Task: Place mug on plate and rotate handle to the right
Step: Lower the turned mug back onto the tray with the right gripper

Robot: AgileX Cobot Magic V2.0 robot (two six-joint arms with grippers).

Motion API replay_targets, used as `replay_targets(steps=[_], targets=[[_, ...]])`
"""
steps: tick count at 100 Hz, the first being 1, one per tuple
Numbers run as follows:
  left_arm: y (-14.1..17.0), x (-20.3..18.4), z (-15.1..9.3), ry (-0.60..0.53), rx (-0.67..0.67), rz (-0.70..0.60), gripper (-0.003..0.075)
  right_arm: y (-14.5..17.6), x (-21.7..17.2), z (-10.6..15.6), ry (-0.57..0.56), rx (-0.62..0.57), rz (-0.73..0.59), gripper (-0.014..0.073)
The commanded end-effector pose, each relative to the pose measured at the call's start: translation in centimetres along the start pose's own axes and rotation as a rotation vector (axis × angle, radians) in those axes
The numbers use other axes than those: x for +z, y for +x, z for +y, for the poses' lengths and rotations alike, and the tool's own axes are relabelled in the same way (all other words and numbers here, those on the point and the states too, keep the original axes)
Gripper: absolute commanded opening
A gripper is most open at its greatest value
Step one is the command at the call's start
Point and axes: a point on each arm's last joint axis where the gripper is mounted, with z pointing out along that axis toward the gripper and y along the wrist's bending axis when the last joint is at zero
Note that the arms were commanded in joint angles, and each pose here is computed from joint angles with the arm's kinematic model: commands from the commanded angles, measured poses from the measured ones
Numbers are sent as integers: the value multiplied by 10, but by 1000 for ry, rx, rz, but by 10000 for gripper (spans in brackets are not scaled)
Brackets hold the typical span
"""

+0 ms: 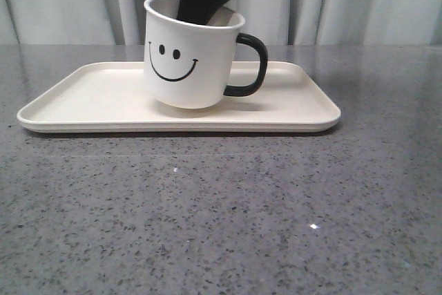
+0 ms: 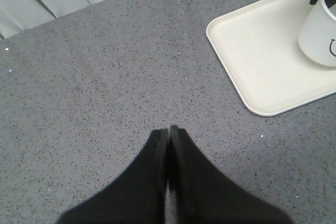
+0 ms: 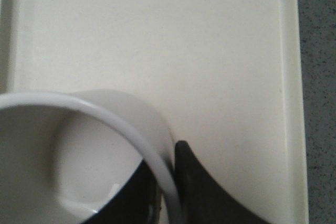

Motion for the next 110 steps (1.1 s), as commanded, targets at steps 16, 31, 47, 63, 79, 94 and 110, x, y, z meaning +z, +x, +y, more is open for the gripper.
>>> replay_targets(steps=[16, 31, 47, 63, 79, 94, 110], targets=[[-5, -3, 1, 0, -7, -35, -20, -16, -42, 15, -14, -78, -41, -113], [-5, -3, 1, 0, -7, -35, -20, -16, -42, 16, -14, -85, -41, -113], [-5, -3, 1, 1, -8, -35, -20, -17, -42, 16, -18, -98, -51, -113], [-5, -3, 1, 1, -8, -35, -20, -18, -42, 17, -23, -124, -64, -113], [-5, -3, 0, 9, -10, -34, -20, -18, -42, 17, -23, -130, -64, -113], [-5, -3, 0, 18, -13, -33, -20, -18, -42, 17, -24, -129, -64, -113], [-5, -3, 0, 18, -13, -33, -20, -14, -36, 18, -42, -120, -53, -113]])
